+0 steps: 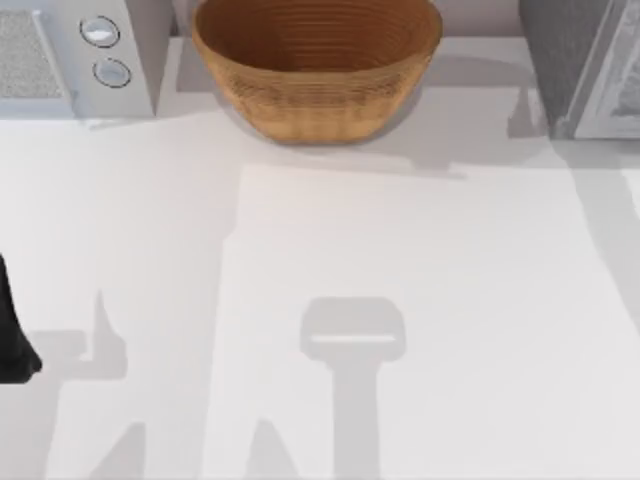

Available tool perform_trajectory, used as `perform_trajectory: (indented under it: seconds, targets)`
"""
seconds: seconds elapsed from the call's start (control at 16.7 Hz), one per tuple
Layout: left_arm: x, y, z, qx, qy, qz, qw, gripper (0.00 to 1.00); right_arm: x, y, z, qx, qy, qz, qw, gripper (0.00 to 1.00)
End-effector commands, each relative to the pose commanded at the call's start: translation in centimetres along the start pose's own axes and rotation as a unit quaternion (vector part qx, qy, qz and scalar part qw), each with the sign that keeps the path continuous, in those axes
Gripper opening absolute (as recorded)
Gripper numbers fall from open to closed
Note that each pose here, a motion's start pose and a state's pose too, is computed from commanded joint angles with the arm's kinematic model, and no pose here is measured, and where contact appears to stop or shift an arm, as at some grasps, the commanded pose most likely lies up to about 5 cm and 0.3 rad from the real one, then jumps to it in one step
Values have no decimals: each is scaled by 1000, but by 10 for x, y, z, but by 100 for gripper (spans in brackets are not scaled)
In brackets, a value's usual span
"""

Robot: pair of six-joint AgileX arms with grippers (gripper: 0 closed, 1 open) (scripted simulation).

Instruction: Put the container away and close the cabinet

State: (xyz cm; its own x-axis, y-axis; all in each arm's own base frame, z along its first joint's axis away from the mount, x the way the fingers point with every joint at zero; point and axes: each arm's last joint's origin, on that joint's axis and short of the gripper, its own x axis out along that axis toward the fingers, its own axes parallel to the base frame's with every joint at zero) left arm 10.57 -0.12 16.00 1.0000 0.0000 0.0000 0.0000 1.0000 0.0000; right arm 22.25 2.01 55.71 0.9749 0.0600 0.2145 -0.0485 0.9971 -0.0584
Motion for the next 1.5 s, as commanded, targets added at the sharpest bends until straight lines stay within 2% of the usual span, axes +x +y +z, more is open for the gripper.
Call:
perform_trajectory:
  seconds: [0.18,0.48,0.72,0.9,1.14,1.5]
  targets:
    - [0,0,0,0,0,0,1000,100,-58,-1,-50,-5,20,2,1000,100]
    - [0,0,0,0,0,0,1000,100,-140,2,-182,1,72,-2,997,100]
    - [0,0,0,0,0,0,1000,100,-179,5,-280,13,96,-12,995,100]
    - [0,0,0,0,0,0,1000,100,-194,7,-331,21,105,-20,994,100]
    - [0,0,0,0,0,0,1000,100,-200,8,-362,26,109,-27,993,100]
    - [0,0,0,0,0,0,1000,100,-200,8,-363,26,111,-25,993,100]
